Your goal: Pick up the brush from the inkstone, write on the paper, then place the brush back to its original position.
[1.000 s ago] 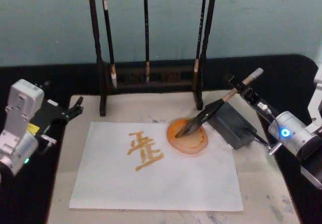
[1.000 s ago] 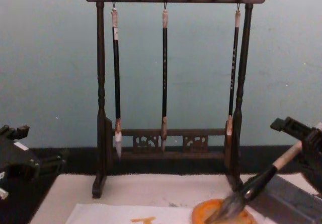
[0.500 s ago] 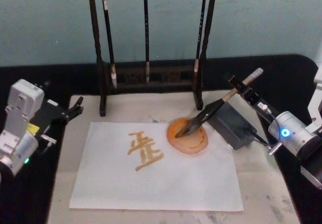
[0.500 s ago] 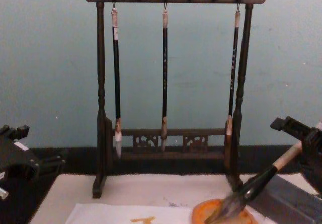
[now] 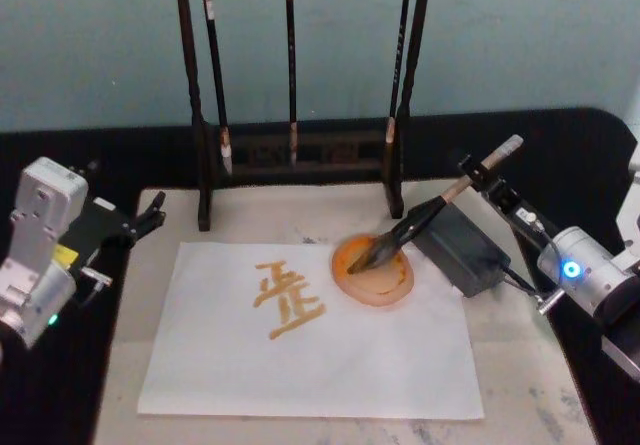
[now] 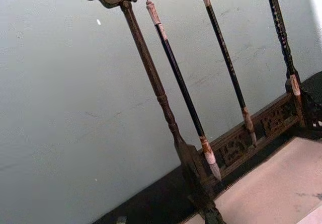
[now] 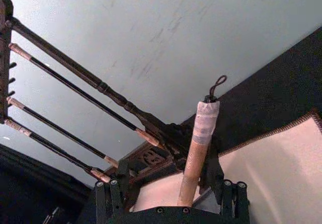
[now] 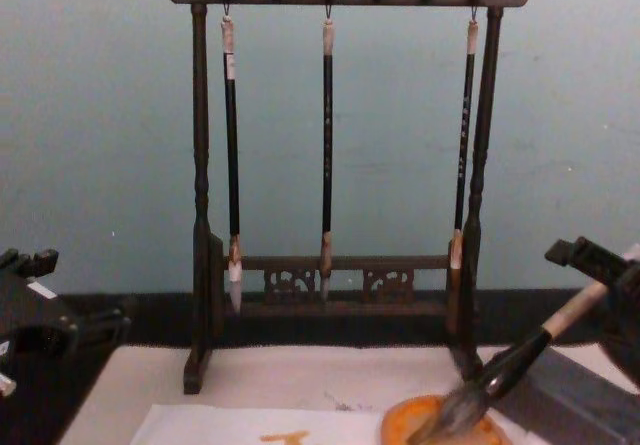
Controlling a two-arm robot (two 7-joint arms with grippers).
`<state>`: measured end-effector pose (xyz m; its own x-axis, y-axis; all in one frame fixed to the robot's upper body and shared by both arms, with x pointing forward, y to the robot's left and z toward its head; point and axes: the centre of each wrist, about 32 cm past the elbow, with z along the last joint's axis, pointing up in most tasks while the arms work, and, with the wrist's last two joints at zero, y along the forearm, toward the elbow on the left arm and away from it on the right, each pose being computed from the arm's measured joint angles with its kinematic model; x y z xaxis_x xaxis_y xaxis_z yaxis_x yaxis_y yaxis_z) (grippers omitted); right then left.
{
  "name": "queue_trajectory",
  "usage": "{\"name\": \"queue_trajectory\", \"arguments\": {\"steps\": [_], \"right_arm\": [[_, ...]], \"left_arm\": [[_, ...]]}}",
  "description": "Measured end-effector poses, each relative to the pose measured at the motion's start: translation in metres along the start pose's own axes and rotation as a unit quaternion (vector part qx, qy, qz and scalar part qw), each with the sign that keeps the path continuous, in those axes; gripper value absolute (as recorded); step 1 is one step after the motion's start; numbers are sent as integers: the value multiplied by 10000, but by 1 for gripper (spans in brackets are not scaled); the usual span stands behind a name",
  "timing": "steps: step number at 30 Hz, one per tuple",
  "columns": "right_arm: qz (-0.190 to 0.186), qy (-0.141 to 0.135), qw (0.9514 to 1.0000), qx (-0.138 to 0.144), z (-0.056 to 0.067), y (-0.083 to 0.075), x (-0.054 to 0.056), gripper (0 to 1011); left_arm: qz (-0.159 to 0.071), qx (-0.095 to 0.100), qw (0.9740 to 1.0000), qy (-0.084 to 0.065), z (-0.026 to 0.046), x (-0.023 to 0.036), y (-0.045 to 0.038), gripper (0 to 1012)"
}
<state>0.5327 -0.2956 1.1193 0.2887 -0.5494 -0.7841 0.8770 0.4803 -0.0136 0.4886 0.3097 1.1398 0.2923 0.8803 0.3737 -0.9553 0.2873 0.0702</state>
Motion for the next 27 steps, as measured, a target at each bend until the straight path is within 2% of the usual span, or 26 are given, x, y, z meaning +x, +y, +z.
{"name": "queue_trajectory", "arguments": {"steps": [8,16,23,27], "right_arm": [[-133,-8,9999,76,-17,-156,-26,1000],[-292,-241,9992,143,-76,-336,-101,1000],[-312,-962,9946,240,-107,-382,-247,1000],[-308,-1550,9871,271,-131,-353,-342,1000]], "left_arm": [[0,0,10000,0,0,0,0,1010],[0,0,10000,0,0,0,0,1010],[0,0,10000,0,0,0,0,1010],[0,1,10000,0,0,0,0,1010]]}}
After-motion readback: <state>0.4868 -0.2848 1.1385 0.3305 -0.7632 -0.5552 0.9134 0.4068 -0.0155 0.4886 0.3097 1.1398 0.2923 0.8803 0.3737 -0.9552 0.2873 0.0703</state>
